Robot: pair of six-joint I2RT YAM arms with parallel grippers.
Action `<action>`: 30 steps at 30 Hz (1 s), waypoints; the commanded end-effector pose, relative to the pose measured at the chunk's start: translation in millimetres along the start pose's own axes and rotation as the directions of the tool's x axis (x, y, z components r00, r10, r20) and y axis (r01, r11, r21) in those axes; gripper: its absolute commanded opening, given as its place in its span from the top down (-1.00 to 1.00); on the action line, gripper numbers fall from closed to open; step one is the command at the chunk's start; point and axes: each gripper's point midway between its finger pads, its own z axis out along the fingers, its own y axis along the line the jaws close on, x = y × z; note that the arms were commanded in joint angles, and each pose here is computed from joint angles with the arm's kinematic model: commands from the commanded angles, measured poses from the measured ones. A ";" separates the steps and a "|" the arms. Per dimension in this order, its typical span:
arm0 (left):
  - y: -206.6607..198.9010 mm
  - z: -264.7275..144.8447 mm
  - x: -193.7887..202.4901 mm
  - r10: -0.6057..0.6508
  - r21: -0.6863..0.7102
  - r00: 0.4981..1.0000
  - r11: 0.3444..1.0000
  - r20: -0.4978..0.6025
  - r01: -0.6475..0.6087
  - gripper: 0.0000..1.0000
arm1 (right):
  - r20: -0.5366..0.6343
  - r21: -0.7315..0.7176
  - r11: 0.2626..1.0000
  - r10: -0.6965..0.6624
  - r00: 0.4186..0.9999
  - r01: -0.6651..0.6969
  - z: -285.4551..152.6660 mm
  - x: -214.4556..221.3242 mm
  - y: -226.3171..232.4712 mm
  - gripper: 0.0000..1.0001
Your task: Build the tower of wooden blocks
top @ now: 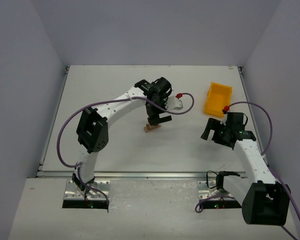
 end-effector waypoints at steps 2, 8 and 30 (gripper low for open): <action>20.2 -56.1 -42.1 -0.002 -0.118 0.985 0.993 0.173 0.023 -1.00 | 0.075 -0.029 0.999 -0.023 0.997 0.025 -7.8 -22.1 7.9 -0.97; 99.7 -120.9 -90.3 -0.186 -0.418 0.886 0.828 0.425 0.374 -1.00 | 0.125 -0.061 0.998 0.015 0.992 -0.007 -5.7 -27.4 13.4 -0.97; 164.3 -172.8 34.0 -0.507 0.083 -0.058 0.027 0.860 0.996 -1.00 | 0.256 -0.048 0.998 0.048 0.965 -0.037 0.8 -26.8 3.5 -0.97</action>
